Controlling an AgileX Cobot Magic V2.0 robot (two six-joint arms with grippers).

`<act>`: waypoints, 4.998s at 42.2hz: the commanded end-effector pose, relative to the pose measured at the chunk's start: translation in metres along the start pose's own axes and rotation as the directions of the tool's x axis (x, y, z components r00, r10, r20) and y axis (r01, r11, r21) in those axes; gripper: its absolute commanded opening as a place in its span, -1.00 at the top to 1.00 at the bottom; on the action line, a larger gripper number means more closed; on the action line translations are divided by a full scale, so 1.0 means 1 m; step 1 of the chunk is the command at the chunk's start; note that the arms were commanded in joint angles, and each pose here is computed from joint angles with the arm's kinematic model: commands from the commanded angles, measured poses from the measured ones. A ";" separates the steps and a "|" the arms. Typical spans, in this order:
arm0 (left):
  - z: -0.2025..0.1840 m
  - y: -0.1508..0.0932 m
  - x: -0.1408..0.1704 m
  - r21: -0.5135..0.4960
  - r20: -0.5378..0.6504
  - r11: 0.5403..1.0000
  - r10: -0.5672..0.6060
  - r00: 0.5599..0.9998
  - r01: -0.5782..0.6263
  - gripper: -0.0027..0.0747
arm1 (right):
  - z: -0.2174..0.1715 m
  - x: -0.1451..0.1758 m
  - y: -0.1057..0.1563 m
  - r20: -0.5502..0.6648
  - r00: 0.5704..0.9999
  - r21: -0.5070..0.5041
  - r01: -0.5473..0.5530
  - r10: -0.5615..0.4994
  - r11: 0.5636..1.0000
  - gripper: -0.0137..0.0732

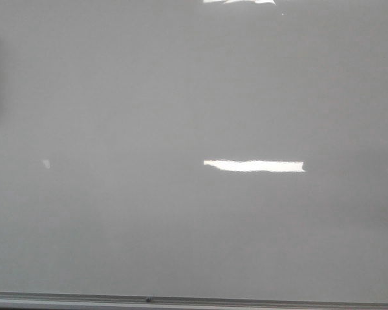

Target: Write number 4 on whiteboard

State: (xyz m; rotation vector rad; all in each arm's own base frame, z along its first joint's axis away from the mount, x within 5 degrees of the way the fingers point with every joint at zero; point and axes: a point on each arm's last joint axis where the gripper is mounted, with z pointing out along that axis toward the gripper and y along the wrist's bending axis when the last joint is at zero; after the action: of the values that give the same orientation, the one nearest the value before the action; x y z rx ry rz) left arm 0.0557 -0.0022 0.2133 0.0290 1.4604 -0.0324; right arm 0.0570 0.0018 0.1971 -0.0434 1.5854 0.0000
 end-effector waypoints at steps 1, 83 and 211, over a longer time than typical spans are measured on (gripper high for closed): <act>-0.001 0.000 -0.007 -0.001 0.088 1.000 -0.018 0.996 0.018 0.98 | -0.003 -0.013 -0.001 0.113 0.994 0.017 0.007 -0.009 1.000 0.84; 0.013 0.000 -0.179 -0.001 0.035 1.000 0.000 0.999 0.000 0.98 | -0.017 -0.179 -0.001 0.021 1.000 -0.034 -0.005 0.006 0.999 0.84; 0.277 -0.001 -0.031 -0.066 -0.596 0.992 -0.122 0.793 0.103 0.41 | 0.075 -0.144 -0.001 -0.396 0.918 -0.044 -0.027 0.007 0.999 -0.58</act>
State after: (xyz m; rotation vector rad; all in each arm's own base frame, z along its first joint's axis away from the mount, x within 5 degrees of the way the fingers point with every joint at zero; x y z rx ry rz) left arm 0.3227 -0.0144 0.2494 -0.0551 2.2437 -0.0927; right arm 0.1305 0.0077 0.3267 -0.0859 2.0774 0.0514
